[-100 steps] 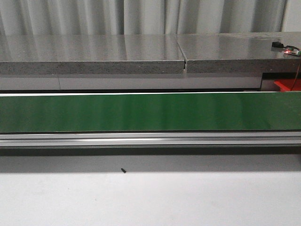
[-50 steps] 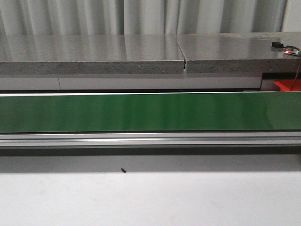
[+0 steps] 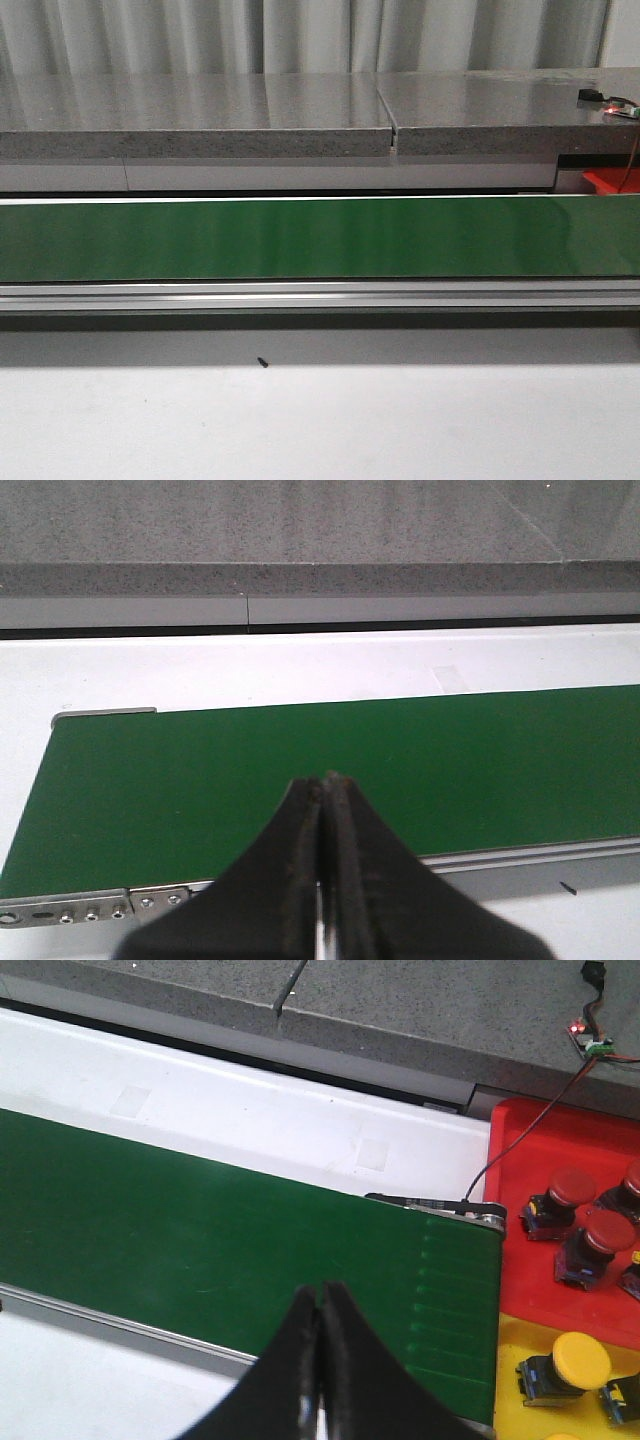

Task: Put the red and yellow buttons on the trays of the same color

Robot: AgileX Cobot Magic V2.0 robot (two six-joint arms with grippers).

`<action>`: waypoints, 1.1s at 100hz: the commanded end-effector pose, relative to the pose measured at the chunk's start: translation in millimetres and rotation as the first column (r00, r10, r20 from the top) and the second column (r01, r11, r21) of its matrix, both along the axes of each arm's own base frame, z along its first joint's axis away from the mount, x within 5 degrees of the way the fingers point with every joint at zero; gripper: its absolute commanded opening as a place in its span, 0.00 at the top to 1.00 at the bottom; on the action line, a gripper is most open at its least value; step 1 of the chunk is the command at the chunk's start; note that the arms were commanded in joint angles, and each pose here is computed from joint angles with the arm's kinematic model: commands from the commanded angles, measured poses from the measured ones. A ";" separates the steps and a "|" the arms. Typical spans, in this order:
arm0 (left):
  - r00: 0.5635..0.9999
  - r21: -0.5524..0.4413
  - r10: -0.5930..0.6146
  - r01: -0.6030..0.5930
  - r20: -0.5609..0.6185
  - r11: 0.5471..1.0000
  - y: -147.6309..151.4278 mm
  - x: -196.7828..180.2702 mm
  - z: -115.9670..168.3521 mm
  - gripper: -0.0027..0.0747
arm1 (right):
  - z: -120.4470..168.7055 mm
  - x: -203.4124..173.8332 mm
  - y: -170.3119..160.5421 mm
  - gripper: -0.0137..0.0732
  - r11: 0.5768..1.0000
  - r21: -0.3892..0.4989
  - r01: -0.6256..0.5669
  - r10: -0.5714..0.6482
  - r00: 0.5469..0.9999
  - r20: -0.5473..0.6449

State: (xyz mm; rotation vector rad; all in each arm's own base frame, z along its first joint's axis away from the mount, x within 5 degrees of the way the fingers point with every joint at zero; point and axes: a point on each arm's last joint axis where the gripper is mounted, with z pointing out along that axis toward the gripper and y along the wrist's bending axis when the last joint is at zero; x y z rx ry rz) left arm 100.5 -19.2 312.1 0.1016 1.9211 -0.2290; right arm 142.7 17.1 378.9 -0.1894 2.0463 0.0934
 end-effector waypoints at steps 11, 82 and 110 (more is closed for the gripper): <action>0.996 -0.030 0.016 -0.014 0.084 0.999 0.3 1.7 14.4 0.99 | 13.8 -0.3 -0.5 0.92 1.000 0.000 0.004 -0.004 0.996 0.095; 0.996 -0.030 0.016 -0.014 0.084 0.999 0.3 1.7 14.4 0.99 | -72.5 -45.9 -9.4 0.92 0.998 0.009 0.069 -0.067 0.920 0.386; 0.996 -0.030 0.016 -0.014 0.084 0.999 0.3 1.7 14.4 0.99 | -135.9 -68.8 -12.0 0.92 0.996 0.033 0.082 -0.088 0.899 0.429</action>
